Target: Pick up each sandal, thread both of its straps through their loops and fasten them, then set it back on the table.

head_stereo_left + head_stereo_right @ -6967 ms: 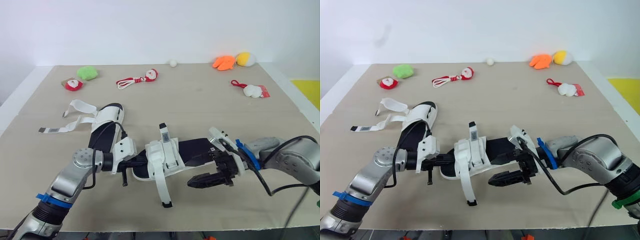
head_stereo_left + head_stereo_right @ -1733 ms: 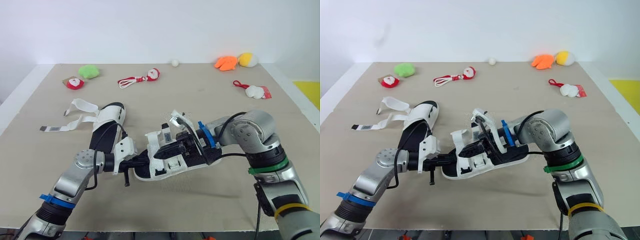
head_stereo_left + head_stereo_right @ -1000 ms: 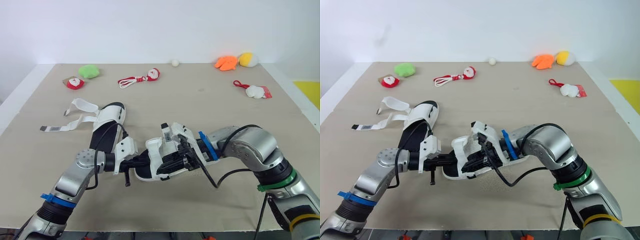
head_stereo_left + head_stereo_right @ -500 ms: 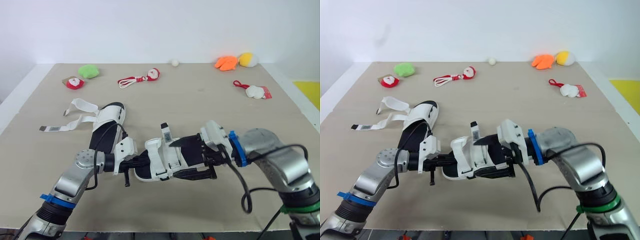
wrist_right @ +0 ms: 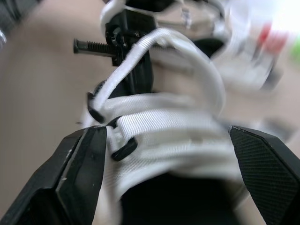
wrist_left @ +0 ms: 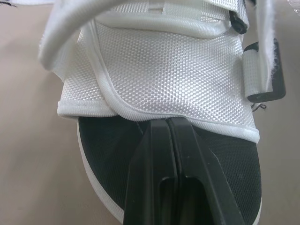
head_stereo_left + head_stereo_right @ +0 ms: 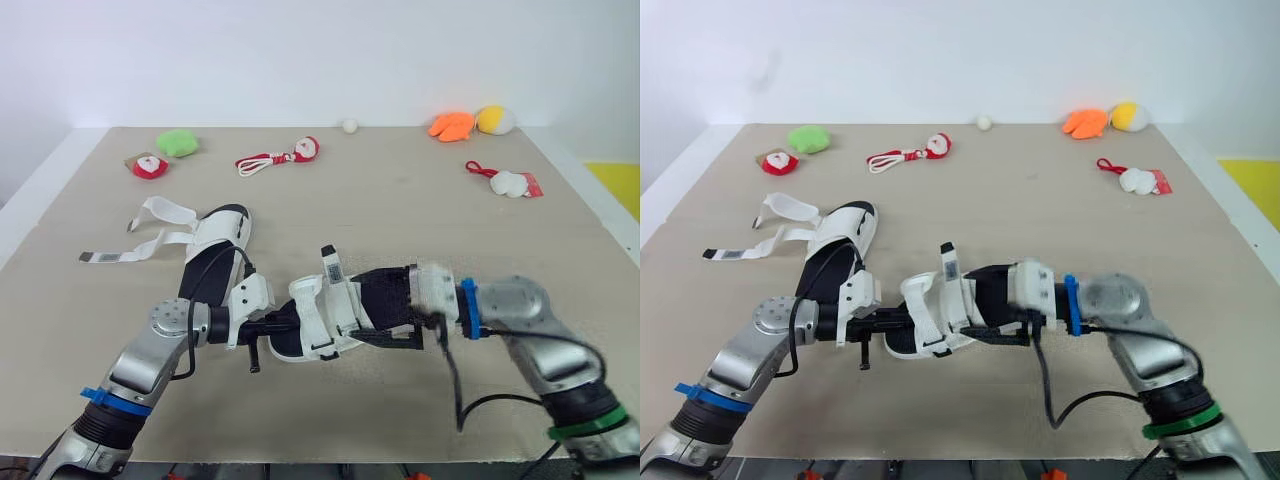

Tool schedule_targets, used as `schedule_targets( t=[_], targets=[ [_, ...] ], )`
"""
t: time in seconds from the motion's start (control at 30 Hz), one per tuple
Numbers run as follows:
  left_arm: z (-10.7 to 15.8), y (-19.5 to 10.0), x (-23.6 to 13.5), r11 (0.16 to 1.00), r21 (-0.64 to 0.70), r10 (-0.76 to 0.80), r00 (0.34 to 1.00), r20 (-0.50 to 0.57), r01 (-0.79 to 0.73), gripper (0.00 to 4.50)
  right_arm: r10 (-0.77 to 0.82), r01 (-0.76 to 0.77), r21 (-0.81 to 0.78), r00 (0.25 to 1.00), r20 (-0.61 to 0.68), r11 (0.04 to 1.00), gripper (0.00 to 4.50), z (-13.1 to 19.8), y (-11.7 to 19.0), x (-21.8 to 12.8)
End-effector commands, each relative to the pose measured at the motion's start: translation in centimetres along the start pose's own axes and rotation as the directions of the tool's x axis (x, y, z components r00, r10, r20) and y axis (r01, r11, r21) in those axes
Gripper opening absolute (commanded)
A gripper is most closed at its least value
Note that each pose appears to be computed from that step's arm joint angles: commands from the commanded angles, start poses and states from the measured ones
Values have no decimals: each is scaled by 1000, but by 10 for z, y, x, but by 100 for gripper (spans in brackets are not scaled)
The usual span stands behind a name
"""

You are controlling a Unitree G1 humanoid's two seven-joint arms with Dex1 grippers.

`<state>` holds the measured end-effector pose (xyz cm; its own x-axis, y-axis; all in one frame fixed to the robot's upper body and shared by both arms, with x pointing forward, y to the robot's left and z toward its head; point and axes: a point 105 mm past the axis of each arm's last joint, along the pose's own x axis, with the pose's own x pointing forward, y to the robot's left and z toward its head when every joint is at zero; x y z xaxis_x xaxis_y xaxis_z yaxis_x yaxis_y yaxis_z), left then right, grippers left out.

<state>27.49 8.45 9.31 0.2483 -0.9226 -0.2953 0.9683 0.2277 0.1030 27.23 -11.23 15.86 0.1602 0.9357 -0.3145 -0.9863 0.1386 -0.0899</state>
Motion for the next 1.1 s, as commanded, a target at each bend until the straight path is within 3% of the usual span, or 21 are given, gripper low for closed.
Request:
schedule_targets(
  t=[0.03, 0.33, 0.7, 0.8, 1.03, 1.1],
  targets=[
    [-28, -13, 4, 996, -78, -41, 995, -88, 34, 0, 109, -110, 286, 994, 18, 952, 445, 30, 14, 0],
    [-27, -13, 6, 996, -79, -37, 996, -83, 30, 0, 150, -108, 449, 987, -58, 887, 445, 40, 18, 18],
    [-26, -14, 6, 996, -80, -36, 996, -82, 29, 0, 189, -122, 454, 976, -107, 883, 445, 41, 28, 47],
    [-26, -14, 6, 996, -81, -34, 996, -82, 27, 0, 177, -110, 448, 978, -111, 887, 366, 42, 26, 54],
    [-26, -14, 7, 996, -82, -31, 996, -79, 25, 0, 130, -65, 453, 985, -114, 889, 21, 45, 15, 64],
    [-26, -14, 7, 996, -83, -31, 996, -79, 24, 0, 115, -43, 462, 985, -128, 886, 9, 44, 11, 65]
  ],
)
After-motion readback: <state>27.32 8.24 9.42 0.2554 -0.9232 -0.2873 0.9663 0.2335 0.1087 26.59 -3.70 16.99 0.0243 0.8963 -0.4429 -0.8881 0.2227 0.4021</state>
